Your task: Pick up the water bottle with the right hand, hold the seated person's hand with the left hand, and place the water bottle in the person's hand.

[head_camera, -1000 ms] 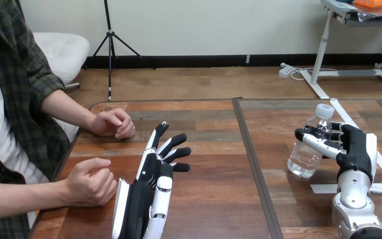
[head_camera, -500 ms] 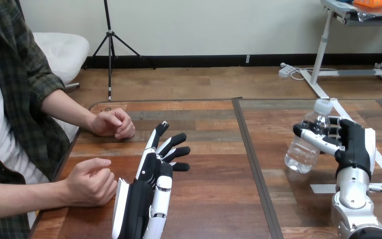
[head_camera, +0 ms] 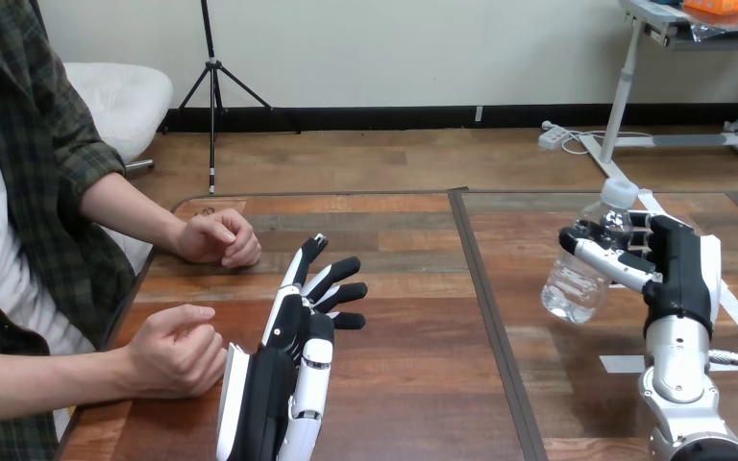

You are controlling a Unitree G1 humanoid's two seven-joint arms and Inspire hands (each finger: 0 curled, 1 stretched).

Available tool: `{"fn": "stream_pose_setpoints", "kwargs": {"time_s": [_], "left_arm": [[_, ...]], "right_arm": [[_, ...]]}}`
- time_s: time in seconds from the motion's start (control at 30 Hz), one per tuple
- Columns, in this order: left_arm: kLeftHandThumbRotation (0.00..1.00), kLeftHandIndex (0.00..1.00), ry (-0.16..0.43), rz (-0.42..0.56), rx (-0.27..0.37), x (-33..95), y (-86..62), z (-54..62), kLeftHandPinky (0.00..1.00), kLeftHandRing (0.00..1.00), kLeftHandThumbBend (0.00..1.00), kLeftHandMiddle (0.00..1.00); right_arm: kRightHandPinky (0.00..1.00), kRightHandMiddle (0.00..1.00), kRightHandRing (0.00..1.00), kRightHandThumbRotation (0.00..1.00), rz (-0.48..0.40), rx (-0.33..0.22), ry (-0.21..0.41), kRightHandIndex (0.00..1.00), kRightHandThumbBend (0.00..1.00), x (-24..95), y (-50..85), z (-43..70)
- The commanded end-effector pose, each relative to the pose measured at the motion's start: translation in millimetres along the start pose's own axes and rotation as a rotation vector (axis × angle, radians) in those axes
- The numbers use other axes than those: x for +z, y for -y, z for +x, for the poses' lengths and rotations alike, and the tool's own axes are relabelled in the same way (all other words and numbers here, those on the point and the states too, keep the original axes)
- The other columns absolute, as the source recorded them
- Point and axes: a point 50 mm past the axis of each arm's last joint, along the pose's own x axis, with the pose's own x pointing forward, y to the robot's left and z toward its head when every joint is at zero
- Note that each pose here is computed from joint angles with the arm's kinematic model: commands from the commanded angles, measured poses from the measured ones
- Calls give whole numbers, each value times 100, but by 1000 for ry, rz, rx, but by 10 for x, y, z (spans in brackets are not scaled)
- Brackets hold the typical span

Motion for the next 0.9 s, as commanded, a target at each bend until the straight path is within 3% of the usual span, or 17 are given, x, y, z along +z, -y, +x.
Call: {"fn": "stream_pose_setpoints", "kwargs": {"time_s": [0.0, 0.4, 0.63, 0.77, 0.87], "left_arm": [[100, 93, 86, -26, 14, 92, 62, 195, 65, 77, 20, 83], [100, 93, 94, -20, 17, 99, 34, 225, 66, 77, 18, 83], [100, 93, 100, -16, 1, 114, 2, 244, 66, 78, 15, 84], [92, 92, 102, -1, -15, 127, -42, 263, 68, 79, 13, 84], [78, 91, 104, 12, -25, 140, -89, 282, 70, 80, 15, 84]], "right_arm": [[39, 50, 44, 0, 39, 16, 189, 52, 77, 458, -107, 136], [39, 50, 44, 0, 117, 68, 251, 51, 76, 526, -182, 98], [40, 50, 45, 0, 105, 108, 297, 51, 75, 552, -223, 64], [41, 50, 45, 0, 106, 141, 319, 52, 74, 565, -246, 47], [40, 50, 45, 0, 112, 162, 333, 51, 74, 574, -265, 34]]}}
